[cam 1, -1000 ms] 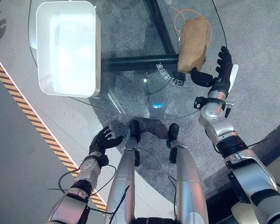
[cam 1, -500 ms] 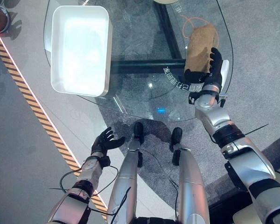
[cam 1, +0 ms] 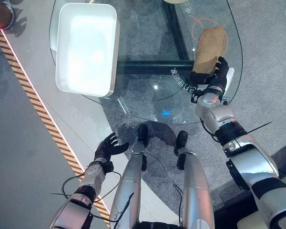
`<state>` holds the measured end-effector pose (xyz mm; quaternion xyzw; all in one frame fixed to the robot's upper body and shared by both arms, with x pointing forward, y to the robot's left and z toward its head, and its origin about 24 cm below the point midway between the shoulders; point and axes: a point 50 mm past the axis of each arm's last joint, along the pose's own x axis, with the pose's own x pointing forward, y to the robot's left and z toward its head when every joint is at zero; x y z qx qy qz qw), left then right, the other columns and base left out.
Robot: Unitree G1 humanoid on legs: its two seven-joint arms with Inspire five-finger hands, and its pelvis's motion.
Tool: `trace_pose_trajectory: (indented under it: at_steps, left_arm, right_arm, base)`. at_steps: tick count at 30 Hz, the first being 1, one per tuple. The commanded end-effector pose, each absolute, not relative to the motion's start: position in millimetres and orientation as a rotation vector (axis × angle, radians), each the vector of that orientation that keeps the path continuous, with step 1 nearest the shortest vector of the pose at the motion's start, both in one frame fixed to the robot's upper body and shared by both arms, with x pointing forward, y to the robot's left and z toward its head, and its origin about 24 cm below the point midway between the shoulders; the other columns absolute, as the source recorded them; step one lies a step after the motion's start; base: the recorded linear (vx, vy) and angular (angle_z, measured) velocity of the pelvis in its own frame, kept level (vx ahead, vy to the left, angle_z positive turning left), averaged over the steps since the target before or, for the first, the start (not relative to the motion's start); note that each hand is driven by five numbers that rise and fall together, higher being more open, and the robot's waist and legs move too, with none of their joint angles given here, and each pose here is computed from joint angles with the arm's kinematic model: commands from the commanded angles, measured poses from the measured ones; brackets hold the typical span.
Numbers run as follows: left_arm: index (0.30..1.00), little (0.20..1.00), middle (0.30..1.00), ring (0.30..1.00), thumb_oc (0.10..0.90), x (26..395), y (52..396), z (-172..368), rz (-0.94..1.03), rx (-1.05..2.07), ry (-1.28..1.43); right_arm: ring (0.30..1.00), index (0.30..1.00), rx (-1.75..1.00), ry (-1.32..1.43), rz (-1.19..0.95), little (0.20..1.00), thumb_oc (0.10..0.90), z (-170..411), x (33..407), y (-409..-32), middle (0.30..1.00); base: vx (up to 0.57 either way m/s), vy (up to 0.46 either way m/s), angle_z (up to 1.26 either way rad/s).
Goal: Wipe the table with a cloth and put it in the basket.
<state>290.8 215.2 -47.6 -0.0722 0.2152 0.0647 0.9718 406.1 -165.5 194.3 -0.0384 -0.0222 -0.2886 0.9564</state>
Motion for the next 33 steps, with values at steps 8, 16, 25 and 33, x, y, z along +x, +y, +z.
trace_pose_trajectory:
  at_steps: [8, 16, 25, 33]
  left_arm:
    - [0.900, 0.900, 0.900, 0.900, 0.800, 277, 193, -63, 0.112, -0.179, 0.468]
    - [0.900, 0.900, 0.900, 0.900, 0.800, 276, 190, -63, 0.101, -0.186, 0.470]
    - [0.900, 0.900, 0.900, 0.900, 0.800, 275, 185, -64, 0.081, -0.199, 0.467]
    - [0.900, 0.900, 0.900, 0.900, 0.800, 276, 180, -64, 0.065, -0.205, 0.466]
  right_arm:
    - [0.900, 0.900, -0.140, -0.238, -0.654, 0.900, 0.800, 252, 407, -162, 0.900]
    - [0.900, 0.900, -0.195, -0.238, -0.703, 0.900, 0.800, 255, 407, -160, 0.900]
    - [0.900, 0.900, -0.278, -0.223, -0.767, 0.900, 0.800, 259, 409, -166, 0.900]
    - [0.900, 0.900, -0.335, -0.205, -0.770, 0.900, 0.800, 260, 411, -167, 0.900]
  base:
    - [0.00, 0.003, 0.00]
    - [0.01, 0.003, 0.02]
    - [0.01, 0.003, 0.01]
    - [0.00, 0.005, 0.02]
